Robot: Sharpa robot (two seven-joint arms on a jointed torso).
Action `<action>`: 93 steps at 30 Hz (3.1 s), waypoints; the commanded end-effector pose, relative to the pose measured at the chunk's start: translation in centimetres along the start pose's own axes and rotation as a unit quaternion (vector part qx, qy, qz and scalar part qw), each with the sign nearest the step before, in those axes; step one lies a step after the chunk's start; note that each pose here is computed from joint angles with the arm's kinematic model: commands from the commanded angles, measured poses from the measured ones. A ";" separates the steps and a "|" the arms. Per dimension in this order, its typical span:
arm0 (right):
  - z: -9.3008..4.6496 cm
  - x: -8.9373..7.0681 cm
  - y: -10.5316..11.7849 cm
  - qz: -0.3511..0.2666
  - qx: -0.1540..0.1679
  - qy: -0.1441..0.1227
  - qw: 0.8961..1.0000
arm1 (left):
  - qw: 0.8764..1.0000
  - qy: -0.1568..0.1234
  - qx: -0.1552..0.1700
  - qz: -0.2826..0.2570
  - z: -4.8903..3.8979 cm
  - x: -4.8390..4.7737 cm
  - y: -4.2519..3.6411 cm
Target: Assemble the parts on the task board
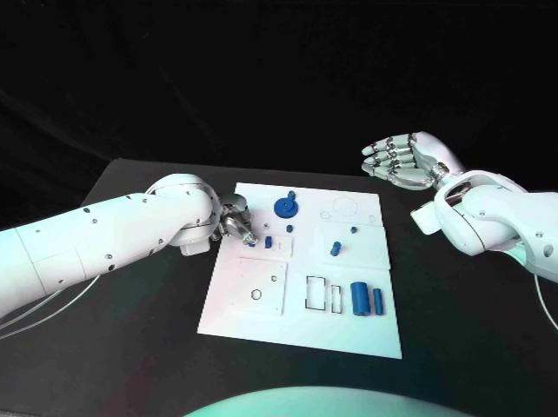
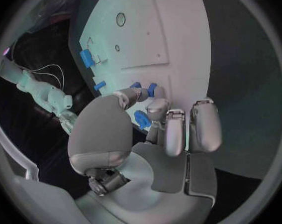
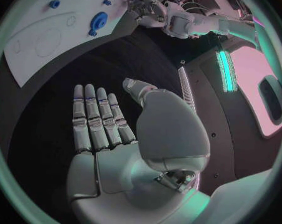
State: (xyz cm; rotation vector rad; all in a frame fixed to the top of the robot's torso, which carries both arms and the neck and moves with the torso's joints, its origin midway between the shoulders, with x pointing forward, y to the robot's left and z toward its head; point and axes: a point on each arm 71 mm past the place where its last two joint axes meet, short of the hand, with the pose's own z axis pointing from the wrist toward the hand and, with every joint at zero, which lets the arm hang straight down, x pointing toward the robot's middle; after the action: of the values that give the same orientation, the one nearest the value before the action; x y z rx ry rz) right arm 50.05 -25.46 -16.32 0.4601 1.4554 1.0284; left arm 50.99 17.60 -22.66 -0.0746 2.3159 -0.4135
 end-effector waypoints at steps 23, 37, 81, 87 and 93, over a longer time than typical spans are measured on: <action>-0.1 0.0 -0.1 0.001 -0.001 0.000 1.000 | 1.000 -0.011 -0.008 -0.027 0.16 0.00 0.71; -0.1 0.0 -0.2 0.001 0.000 -0.001 1.000 | 0.999 -0.025 -0.005 -0.034 -0.22 -0.66 0.76; -0.1 0.2 -0.2 0.003 0.001 0.002 1.000 | 0.946 -0.199 0.236 0.099 1.30 0.46 -5.29; -0.1 0.3 -0.2 0.003 0.000 0.002 1.000 | 0.949 -0.189 0.221 0.120 1.81 0.80 -5.80; -0.1 0.3 -0.2 0.003 -0.001 0.002 1.000 | 0.955 -0.170 0.205 0.133 2.38 1.08 -6.09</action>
State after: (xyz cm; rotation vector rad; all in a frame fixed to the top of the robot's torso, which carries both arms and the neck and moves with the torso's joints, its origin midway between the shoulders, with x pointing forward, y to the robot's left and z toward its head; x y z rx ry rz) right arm 49.99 -25.47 -16.68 0.4718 1.4585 1.0260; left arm 51.50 11.08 -22.63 0.2970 1.7865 -0.7263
